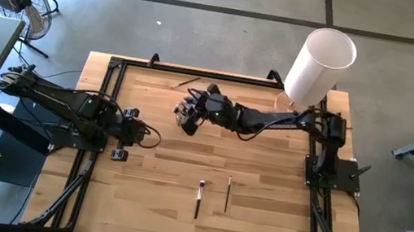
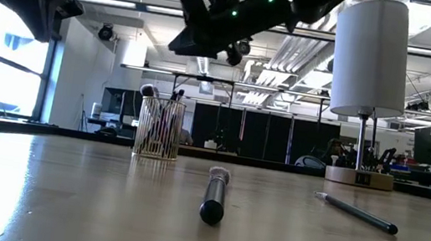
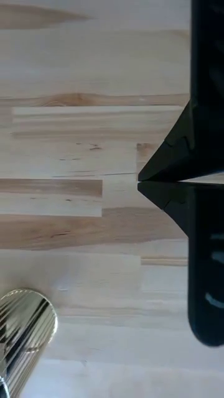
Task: Put items in baskets/containers
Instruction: Put the makeup brush into the wire organizer
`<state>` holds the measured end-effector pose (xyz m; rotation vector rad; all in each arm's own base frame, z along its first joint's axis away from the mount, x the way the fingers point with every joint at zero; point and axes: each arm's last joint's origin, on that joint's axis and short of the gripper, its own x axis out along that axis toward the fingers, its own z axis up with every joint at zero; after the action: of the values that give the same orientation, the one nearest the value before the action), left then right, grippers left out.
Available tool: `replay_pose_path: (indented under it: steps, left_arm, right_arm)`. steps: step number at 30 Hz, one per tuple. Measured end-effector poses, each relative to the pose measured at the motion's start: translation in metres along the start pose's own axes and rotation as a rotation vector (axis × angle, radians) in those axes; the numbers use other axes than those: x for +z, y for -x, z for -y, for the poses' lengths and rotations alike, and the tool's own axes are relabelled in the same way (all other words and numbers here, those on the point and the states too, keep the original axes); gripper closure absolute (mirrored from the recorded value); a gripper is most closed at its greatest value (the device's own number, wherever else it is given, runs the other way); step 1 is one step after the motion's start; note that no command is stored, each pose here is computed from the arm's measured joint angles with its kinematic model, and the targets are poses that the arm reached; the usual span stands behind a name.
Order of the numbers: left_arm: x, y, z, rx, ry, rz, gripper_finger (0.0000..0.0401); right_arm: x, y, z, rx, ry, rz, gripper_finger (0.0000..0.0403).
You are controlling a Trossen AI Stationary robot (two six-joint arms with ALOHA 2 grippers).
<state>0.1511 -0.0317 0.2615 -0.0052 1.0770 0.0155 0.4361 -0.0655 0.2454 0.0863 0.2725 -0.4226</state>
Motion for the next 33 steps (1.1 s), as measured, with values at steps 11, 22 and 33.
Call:
replay_pose_path:
  steps: [11,22,33]
  left_arm:
    - [0.003,0.0,0.0,0.017,-0.013,0.038,0.0401]
    - [0.012,-0.001,0.001,0.053,-0.062,0.117,0.0401]
    - [0.014,-0.001,0.0,0.077,-0.069,0.134,0.0401]
  right_arm:
    - [0.002,0.089,-0.024,-0.156,-0.371,-0.452,0.0388]
    - [-0.039,0.139,-0.061,-0.447,-0.789,-0.82,0.0401]
    - [-0.076,0.133,-0.084,-0.576,-0.846,-0.94,0.0391]
